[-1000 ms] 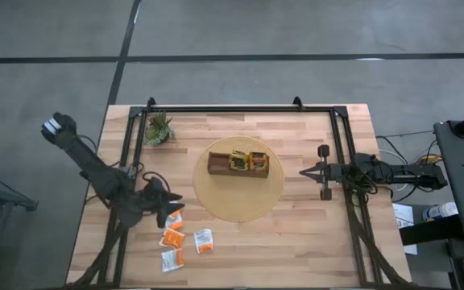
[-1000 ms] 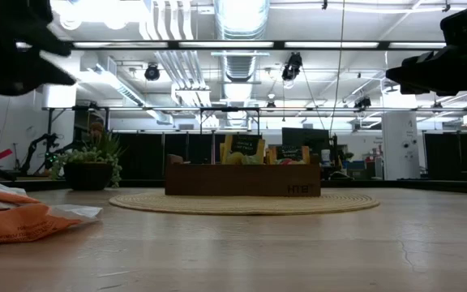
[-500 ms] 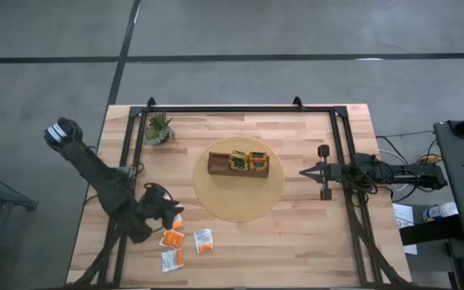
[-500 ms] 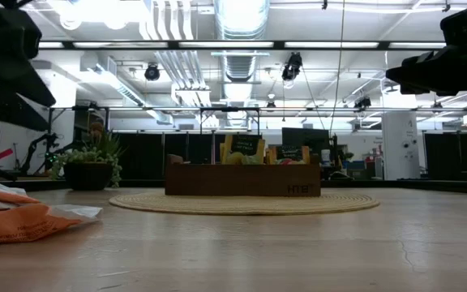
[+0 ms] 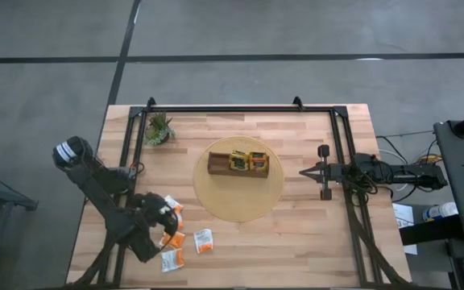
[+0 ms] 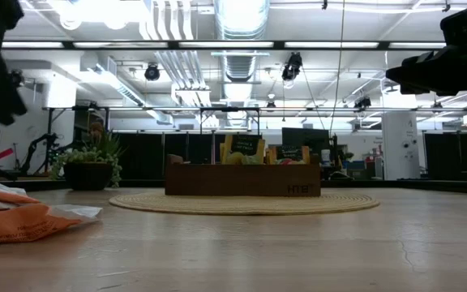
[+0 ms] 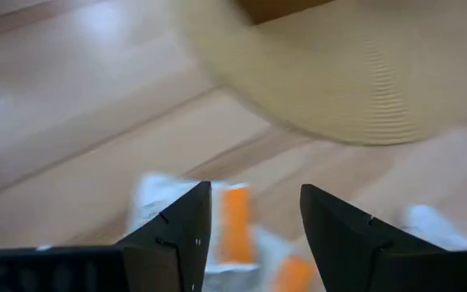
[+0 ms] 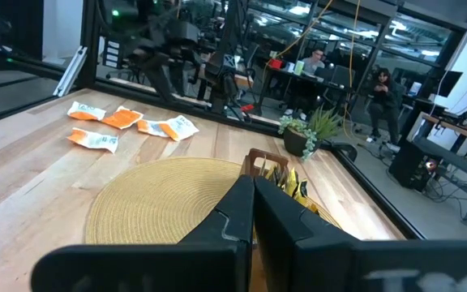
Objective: Pick & Place Tea
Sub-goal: Put the white tea bag into the left section of the wooden organizer
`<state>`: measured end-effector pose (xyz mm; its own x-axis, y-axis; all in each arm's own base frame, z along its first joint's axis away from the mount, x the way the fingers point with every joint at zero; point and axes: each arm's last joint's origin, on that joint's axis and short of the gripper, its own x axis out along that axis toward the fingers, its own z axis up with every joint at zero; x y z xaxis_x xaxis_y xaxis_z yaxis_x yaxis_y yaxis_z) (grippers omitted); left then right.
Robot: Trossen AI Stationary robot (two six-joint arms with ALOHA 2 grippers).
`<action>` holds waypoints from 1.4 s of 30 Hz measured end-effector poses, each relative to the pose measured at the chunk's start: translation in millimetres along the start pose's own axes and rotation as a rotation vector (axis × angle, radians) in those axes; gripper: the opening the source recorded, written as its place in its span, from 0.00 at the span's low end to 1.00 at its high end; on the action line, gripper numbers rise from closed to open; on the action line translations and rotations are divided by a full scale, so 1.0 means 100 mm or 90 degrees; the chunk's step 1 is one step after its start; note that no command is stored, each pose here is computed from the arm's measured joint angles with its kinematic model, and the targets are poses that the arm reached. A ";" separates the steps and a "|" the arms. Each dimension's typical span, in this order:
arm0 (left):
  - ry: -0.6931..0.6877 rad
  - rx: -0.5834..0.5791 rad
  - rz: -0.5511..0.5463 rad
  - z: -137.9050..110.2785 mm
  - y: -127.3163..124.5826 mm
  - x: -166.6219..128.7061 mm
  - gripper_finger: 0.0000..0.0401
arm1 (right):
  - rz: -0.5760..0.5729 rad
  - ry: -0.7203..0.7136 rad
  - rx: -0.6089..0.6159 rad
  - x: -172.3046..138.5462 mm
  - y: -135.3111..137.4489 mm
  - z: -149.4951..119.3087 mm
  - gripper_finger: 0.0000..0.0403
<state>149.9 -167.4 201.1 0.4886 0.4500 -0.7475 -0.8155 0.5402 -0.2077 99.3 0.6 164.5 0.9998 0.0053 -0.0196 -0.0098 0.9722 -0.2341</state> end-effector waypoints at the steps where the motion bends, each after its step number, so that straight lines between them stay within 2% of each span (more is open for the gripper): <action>1: 0.010 -0.008 0.023 0.00 0.03 0.00 0.46 | 0.000 0.000 0.000 0.00 0.00 0.00 0.02; 4: 0.026 -0.026 0.057 -0.06 0.11 0.03 0.46 | 0.000 0.000 0.000 0.00 0.00 0.00 0.02; 12: 0.042 -0.068 0.053 -0.15 0.28 0.04 0.46 | -0.001 0.000 0.000 0.00 0.00 0.00 0.02; 18: 0.062 -0.082 0.082 -0.20 0.38 0.11 0.46 | 0.000 0.001 0.000 0.00 0.00 0.00 0.02; 42: 0.103 -0.130 0.052 -0.29 0.58 0.32 0.46 | 0.000 0.000 0.000 0.00 0.00 0.00 0.02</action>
<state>108.7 -142.5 147.0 0.3761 0.3575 -0.8548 -0.9039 0.3446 -0.2536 99.4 0.5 164.6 0.9998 0.0046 -0.0201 -0.0092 0.9723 -0.2337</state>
